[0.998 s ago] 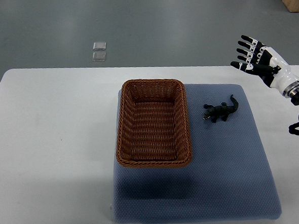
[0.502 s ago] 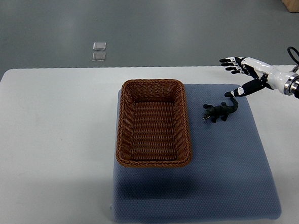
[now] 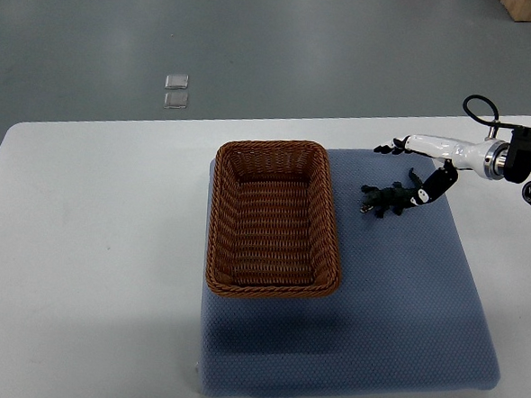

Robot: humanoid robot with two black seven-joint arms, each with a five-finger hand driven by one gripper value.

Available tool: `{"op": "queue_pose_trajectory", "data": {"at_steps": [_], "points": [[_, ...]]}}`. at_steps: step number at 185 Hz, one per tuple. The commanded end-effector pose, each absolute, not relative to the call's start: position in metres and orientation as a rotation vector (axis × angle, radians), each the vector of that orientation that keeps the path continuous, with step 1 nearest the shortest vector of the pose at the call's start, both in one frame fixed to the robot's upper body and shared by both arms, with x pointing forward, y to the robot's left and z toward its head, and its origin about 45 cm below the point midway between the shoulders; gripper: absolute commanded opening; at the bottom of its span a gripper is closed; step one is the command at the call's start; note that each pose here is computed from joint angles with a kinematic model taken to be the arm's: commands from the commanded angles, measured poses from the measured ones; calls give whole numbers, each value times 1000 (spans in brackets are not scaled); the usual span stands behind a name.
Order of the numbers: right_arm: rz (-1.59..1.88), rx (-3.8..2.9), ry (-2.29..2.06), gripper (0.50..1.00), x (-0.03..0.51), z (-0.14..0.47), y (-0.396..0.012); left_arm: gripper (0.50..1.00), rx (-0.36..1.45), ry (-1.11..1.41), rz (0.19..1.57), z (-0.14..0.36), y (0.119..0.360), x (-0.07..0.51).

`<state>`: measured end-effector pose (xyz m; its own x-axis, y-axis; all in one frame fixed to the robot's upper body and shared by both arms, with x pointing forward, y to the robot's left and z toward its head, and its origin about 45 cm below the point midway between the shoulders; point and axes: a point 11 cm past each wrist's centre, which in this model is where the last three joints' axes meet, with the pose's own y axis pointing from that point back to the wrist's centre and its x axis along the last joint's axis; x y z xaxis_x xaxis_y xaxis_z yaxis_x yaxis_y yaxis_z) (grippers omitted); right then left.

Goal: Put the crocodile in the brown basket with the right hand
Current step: 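Reach the right hand down toward the brown toy crocodile, then close the right hand fingers around the crocodile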

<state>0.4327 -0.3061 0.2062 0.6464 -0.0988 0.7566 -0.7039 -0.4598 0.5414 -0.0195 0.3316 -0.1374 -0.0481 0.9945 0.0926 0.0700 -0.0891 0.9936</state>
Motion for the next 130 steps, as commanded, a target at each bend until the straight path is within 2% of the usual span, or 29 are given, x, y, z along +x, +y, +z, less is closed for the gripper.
{"op": "queue_pose_trajectory", "data": {"at_steps": [1,74,130], "points": [[879,1898,-605,930,432,200,-304,1000,1303,1254,1281,-137,332,-20],[996,1813,-573,919,429,188,-302,1000,1301,1253,1281,-137,331,-19],[1046,1781,-546,850,430,185,-299,1000,1301,1254,1283,-137,332,-19]]}}
